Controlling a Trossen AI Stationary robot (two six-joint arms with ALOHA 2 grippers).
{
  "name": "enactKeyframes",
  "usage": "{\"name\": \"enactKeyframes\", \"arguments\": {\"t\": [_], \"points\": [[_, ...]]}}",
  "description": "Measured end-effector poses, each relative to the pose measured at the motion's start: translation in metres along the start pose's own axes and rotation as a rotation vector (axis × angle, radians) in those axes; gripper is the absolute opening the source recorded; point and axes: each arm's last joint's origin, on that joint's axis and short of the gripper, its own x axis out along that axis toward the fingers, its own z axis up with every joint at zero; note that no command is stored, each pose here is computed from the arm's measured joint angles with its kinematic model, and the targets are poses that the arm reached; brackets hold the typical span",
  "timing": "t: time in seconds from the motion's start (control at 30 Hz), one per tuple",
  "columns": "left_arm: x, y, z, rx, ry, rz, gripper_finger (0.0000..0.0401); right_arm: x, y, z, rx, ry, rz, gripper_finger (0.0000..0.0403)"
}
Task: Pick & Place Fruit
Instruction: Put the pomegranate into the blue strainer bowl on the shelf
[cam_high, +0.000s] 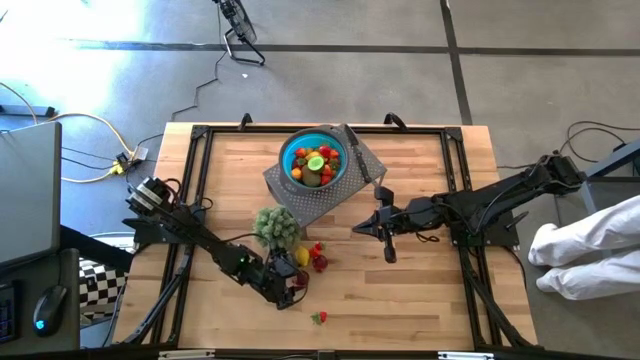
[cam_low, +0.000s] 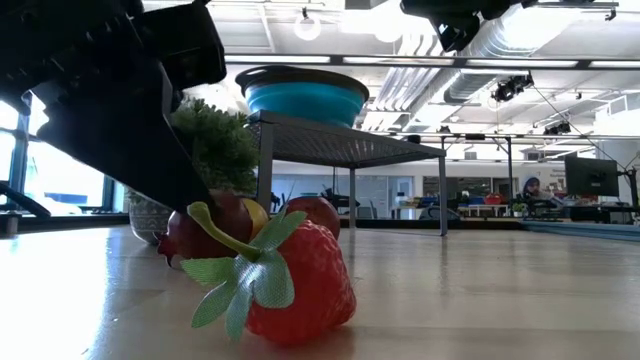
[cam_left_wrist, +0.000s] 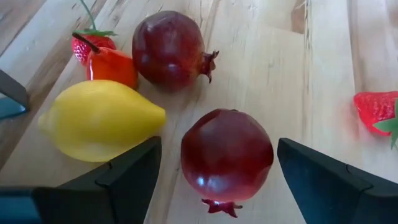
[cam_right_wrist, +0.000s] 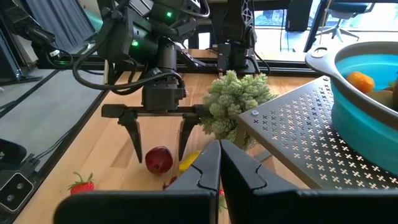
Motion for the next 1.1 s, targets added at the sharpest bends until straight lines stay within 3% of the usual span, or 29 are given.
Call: {"name": "enactKeyframes", "arguments": {"t": [0.9, 1.1], "points": [[0.011, 0.0, -0.008, 0.004, 0.017, -0.006, 0.0315, 0.0, 0.0, -0.001, 0.024, 0.013, 0.005, 0.0003], [0.011, 0.0, -0.008, 0.003, 0.015, -0.004, 0.0285, 0.0, 0.0, -0.001, 0.024, 0.013, 0.005, 0.0003]]}}
